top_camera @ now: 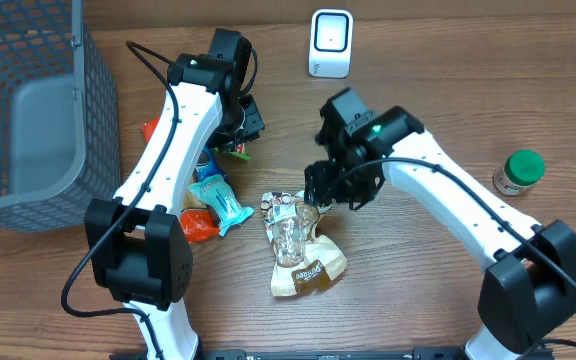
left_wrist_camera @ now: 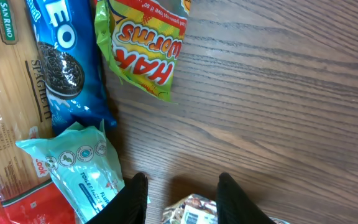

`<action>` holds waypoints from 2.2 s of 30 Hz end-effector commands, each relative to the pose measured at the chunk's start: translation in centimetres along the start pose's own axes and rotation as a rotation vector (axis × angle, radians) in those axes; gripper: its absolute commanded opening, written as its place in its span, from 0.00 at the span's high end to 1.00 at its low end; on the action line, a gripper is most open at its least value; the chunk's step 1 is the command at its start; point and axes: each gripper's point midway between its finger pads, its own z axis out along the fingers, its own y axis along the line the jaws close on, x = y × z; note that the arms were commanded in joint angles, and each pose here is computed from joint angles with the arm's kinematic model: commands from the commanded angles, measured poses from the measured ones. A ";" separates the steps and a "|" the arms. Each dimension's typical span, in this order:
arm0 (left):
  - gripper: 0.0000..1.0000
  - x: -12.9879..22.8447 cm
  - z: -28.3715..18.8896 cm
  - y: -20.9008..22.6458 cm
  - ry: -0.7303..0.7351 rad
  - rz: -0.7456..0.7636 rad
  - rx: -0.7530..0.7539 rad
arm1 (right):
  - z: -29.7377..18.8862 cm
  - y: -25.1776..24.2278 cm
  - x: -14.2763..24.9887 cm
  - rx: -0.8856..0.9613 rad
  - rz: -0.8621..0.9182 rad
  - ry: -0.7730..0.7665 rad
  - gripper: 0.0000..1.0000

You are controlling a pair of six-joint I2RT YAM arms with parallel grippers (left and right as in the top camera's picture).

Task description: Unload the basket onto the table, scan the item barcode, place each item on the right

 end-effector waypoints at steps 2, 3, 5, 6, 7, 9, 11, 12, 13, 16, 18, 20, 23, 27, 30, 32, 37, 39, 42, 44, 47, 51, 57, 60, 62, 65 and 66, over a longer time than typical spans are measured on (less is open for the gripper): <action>0.70 -0.4 -1.2 -0.1 -0.029 0.016 0.020 | 2.0 0.6 1.8 -0.099 -0.027 0.062 0.29; 0.70 -0.4 -1.2 -0.1 -0.029 0.016 0.020 | 2.5 0.6 2.0 -0.118 -0.025 0.067 0.29; 0.70 -0.4 -1.2 -0.1 -0.028 0.016 0.019 | 3.3 0.8 2.4 -0.155 -0.025 0.080 0.29; 0.70 -0.4 -1.2 -0.1 -0.028 0.016 0.019 | 3.6 0.8 2.6 -0.169 -0.026 0.083 0.30; 0.70 -0.4 -1.2 -0.1 -0.028 0.016 0.019 | 3.9 0.8 2.8 -0.178 -0.026 0.086 0.31; 0.70 -0.4 -1.2 -0.1 -0.028 0.016 0.019 | 4.5 0.6 2.9 -0.186 -0.030 0.083 0.36; 0.70 -0.4 -1.2 -0.1 -0.028 0.016 0.019 | 5.2 0.4 2.9 -0.195 -0.039 0.071 0.39; 0.70 -0.4 -1.2 -0.1 -0.028 0.016 0.019 | 5.7 0.3 3.0 -0.202 -0.036 0.067 0.39; 0.70 -0.4 -1.2 -0.1 -0.028 0.016 0.019 | 6.0 0.3 3.1 -0.210 -0.038 0.065 0.39; 0.70 -0.4 -1.2 -0.1 -0.028 0.016 0.019 | 7.0 0.2 3.2 -0.245 -0.023 0.050 0.38; 0.70 -0.4 -1.2 -0.2 -0.030 0.016 0.021 | 7.5 0.4 2.8 -0.273 -0.006 0.027 0.37; 0.70 -0.4 -1.2 -0.2 -0.031 0.016 0.021 | 7.8 0.6 2.5 -0.301 0.017 0.005 0.38; 0.70 -0.4 -1.2 -0.2 -0.030 0.016 0.021 | 7.9 0.9 1.8 -0.315 0.054 -0.016 0.38; 0.70 -0.4 -1.2 -0.1 -0.029 0.016 0.020 | 8.1 2.1 1.3 -0.337 0.071 -0.038 0.51; 0.70 -0.2 -1.2 0.0 -0.022 0.016 0.015 | 9.6 2.9 1.5 -0.319 0.116 -0.026 0.54; 0.70 -0.1 -1.2 0.1 -0.016 0.016 0.011 | 10.8 2.8 1.9 -0.299 0.169 -0.006 0.59; 0.70 0.0 -1.2 0.2 -0.014 0.016 0.006 | 11.1 2.7 1.8 -0.294 0.195 -0.001 0.76; 0.70 0.0 -1.2 0.2 -0.014 0.016 0.006 | 11.1 2.7 1.8 -0.294 0.195 -0.001 0.90; 0.70 0.0 -1.2 0.2 -0.014 0.016 0.006 | 11.1 2.7 1.8 -0.294 0.195 -0.001 0.96; 0.70 0.0 -1.2 0.2 -0.014 0.016 0.006 | 11.0 2.7 1.7 -0.296 0.193 -0.003 0.96; 0.70 0.0 -1.2 0.2 -0.014 0.016 0.005 | 10.4 2.8 1.4 -0.281 0.179 -0.019 0.96; 0.70 0.0 -1.2 0.2 -0.013 0.016 0.005 | 8.2 0.9 0.4 -0.115 0.151 -0.107 0.96; 0.70 0.0 -1.2 0.2 -0.014 0.016 0.006 | 1.4 -6.2 -1.0 0.386 0.133 -0.337 0.96; 0.70 0.0 -1.2 0.2 -0.015 0.016 0.006 | -2.5 -9.7 -1.4 0.632 0.137 -0.464 0.96; 0.70 0.0 -1.2 0.2 -0.015 0.016 0.006 | -4.7 -11.5 -1.7 0.782 0.124 -0.529 0.96; 0.70 0.0 -1.2 0.2 -0.015 0.016 0.006 | -6.4 -12.2 -2.3 0.897 0.060 -0.571 0.96; 0.70 0.0 -1.2 0.2 -0.015 0.016 0.006 | -6.6 -12.1 -2.5 0.914 0.047 -0.582 0.96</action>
